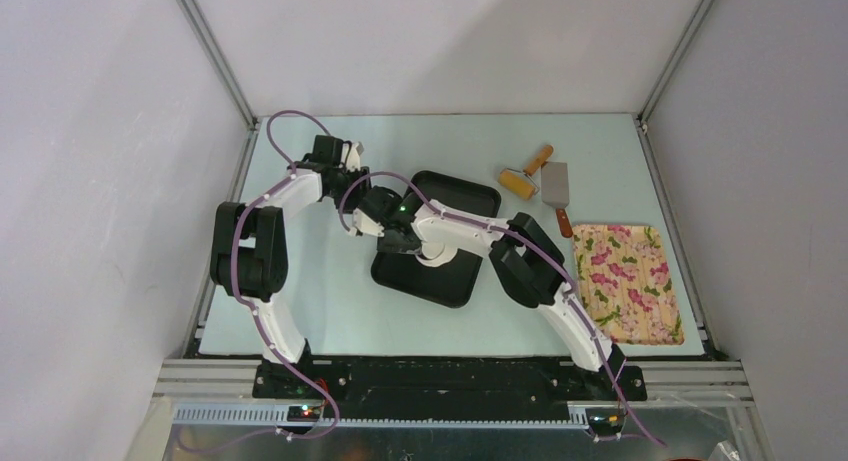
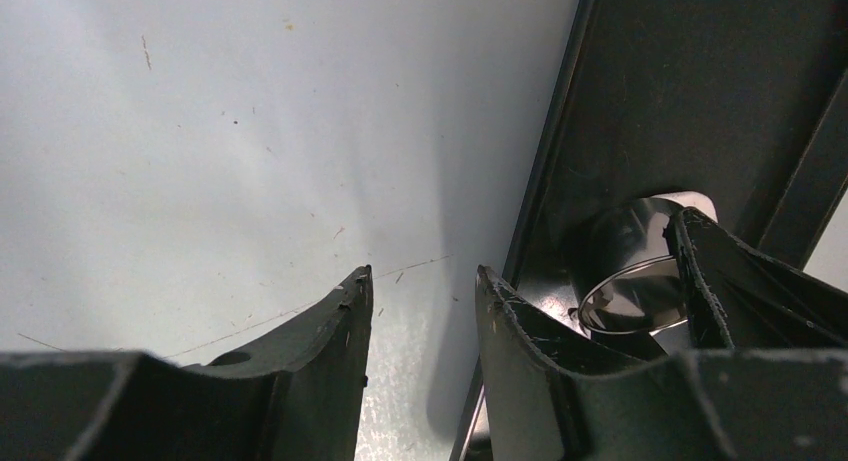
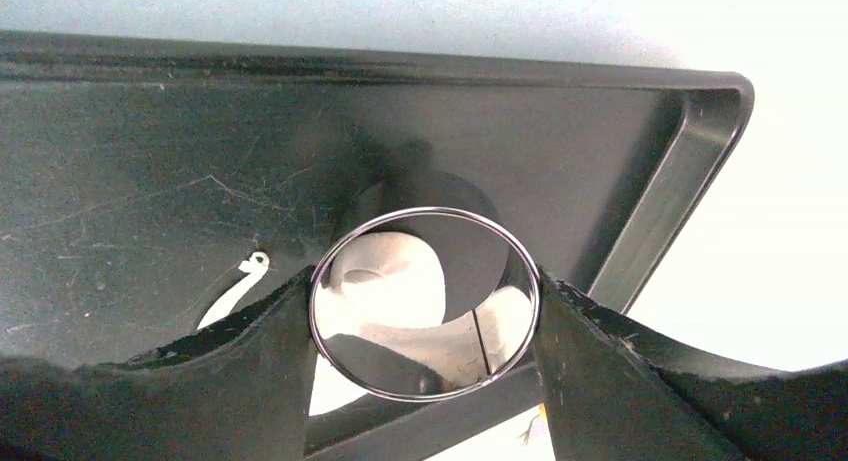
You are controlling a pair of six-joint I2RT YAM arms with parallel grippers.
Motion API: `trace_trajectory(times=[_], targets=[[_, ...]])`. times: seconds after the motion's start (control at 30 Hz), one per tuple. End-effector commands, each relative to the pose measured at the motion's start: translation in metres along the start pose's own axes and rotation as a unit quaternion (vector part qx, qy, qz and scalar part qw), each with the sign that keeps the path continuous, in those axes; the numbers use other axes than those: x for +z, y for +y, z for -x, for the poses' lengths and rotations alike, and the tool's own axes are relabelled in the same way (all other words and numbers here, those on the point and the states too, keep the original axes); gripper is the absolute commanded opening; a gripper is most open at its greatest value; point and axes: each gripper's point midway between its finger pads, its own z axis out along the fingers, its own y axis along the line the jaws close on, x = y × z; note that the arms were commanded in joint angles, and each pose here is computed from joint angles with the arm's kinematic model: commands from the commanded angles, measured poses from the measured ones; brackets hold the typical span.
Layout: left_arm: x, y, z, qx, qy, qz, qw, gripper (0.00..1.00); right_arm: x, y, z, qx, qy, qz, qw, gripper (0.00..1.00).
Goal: Roll out the dumpling wrappers from the dough
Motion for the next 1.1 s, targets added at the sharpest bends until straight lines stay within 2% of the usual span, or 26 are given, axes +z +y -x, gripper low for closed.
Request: trace_trajectory(times=[0.0,0.23,0.43,0.57,0.73,1.07], targets=[[-0.014,-0.006,0.013,0.005,-0.029,-0.01,1.0,0.47,-0.001,-0.014,0.007,0.009,-0.006,-0.01,1.0,0.0],[-0.012,-0.005,0.012,0.003,-0.026,-0.01,1.0,0.47,-0.017,-0.044,0.002,0.034,-0.013,-0.034,0.999,0.0],[-0.014,-0.005,0.013,0.002,-0.028,-0.011,1.0,0.47,-0.059,-0.038,0.007,0.079,-0.063,0.022,0.995,0.0],[-0.011,-0.006,0.013,0.0,-0.025,-0.014,1.0,0.47,-0.062,-0.017,0.001,0.042,-0.049,0.012,0.998,0.0],[-0.013,-0.005,0.013,0.001,-0.027,-0.011,1.0,0.47,-0.045,0.008,-0.011,0.009,-0.02,0.019,1.0,0.0],[-0.014,-0.005,0.013,0.001,-0.028,-0.012,1.0,0.48,-0.049,0.019,-0.002,-0.015,-0.029,0.022,0.999,0.0]])
